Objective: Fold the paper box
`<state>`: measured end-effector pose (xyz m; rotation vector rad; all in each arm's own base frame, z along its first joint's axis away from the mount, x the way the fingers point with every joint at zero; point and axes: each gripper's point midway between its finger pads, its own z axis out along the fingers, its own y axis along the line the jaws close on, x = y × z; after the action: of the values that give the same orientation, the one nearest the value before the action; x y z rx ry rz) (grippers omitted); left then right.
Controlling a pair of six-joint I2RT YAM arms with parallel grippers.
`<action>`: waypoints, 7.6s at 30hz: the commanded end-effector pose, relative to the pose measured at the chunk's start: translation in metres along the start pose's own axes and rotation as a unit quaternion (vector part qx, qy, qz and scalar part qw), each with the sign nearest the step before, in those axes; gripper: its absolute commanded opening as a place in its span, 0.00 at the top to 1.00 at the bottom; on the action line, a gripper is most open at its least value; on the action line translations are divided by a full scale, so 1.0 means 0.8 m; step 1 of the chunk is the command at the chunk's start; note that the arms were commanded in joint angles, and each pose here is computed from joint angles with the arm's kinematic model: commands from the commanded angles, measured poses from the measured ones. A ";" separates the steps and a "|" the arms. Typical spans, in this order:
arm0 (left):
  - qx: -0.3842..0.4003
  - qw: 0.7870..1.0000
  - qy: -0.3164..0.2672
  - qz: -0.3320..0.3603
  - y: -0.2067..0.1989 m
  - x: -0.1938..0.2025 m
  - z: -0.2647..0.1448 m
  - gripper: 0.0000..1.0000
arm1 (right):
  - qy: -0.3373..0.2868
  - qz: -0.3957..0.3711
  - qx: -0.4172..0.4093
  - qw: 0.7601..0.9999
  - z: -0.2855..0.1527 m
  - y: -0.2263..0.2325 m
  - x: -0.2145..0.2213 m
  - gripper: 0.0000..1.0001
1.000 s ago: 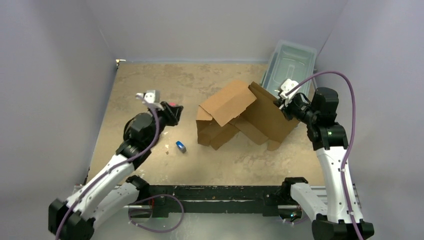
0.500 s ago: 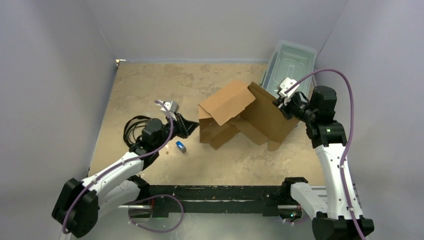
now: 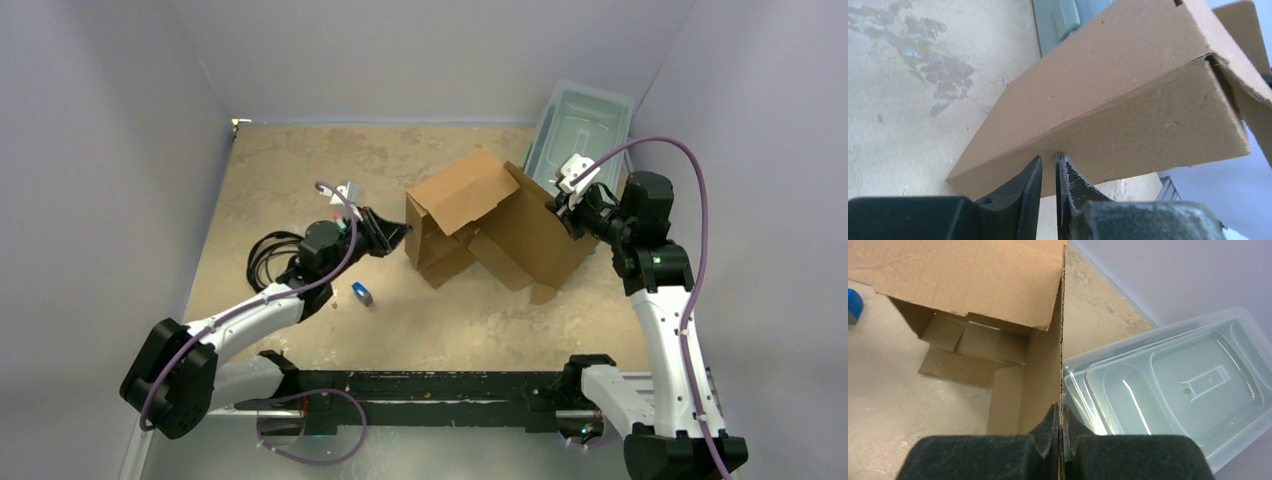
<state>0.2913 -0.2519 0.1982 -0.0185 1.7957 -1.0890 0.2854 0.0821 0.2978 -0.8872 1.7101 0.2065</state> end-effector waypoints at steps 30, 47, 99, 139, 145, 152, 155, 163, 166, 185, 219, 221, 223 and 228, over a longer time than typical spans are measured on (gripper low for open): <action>0.034 0.999 0.025 0.003 0.043 -0.041 0.074 0.87 | 0.008 0.010 0.040 0.999 0.041 -0.007 -0.013 1.00; -0.001 0.999 0.033 0.016 0.067 -0.051 0.060 0.86 | 0.037 -0.020 0.089 0.995 0.051 -0.021 0.004 1.00; -0.047 0.995 0.062 0.066 0.056 -0.083 -0.007 0.80 | 0.060 -0.141 0.119 0.981 0.063 -0.024 -0.044 1.00; -0.050 0.942 -0.150 0.295 0.086 -0.172 0.002 0.33 | 0.040 -0.147 0.066 0.986 0.064 0.004 -0.041 1.00; -0.045 0.941 -0.152 0.300 0.099 -0.175 0.037 0.40 | 0.040 -0.146 0.057 0.987 0.066 0.007 -0.041 1.00; -0.067 0.933 -0.148 0.321 0.103 -0.165 0.082 0.60 | 0.040 -0.143 0.051 0.988 0.067 0.009 -0.042 1.00; -0.082 0.932 -0.147 0.323 0.111 -0.157 0.096 0.64 | 0.040 -0.142 0.048 0.988 0.066 0.011 -0.042 1.00; -0.084 0.933 -0.162 0.310 0.119 -0.152 0.106 0.96 | 0.038 -0.136 0.041 0.989 0.065 0.016 -0.040 1.00; -0.079 0.933 -0.162 0.310 0.114 -0.150 0.106 1.00 | 0.038 -0.132 0.034 0.990 0.063 0.020 -0.038 1.00; -0.038 0.935 -0.188 0.298 0.065 -0.125 0.096 1.00 | 0.031 -0.078 0.018 0.996 0.044 0.032 -0.025 0.81; -0.050 0.937 -0.199 0.281 0.162 -0.152 0.101 0.65 | 0.036 -0.050 0.002 0.998 0.053 0.035 -0.029 0.80; -0.041 0.938 -0.195 0.283 0.162 -0.151 0.109 0.80 | 0.036 -0.050 0.001 0.998 0.054 0.035 -0.030 0.80; -0.030 0.939 -0.192 0.283 0.158 -0.148 0.112 1.00 | 0.036 -0.049 0.001 0.998 0.054 0.036 -0.030 0.80; -0.015 0.939 -0.202 0.277 0.141 -0.149 0.096 1.00 | 0.027 -0.035 -0.010 0.999 0.056 0.041 -0.036 0.79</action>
<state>0.4683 -0.1785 0.1715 0.2049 1.4219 -0.5578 0.3023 0.1337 0.2798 -0.9998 1.7579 0.0863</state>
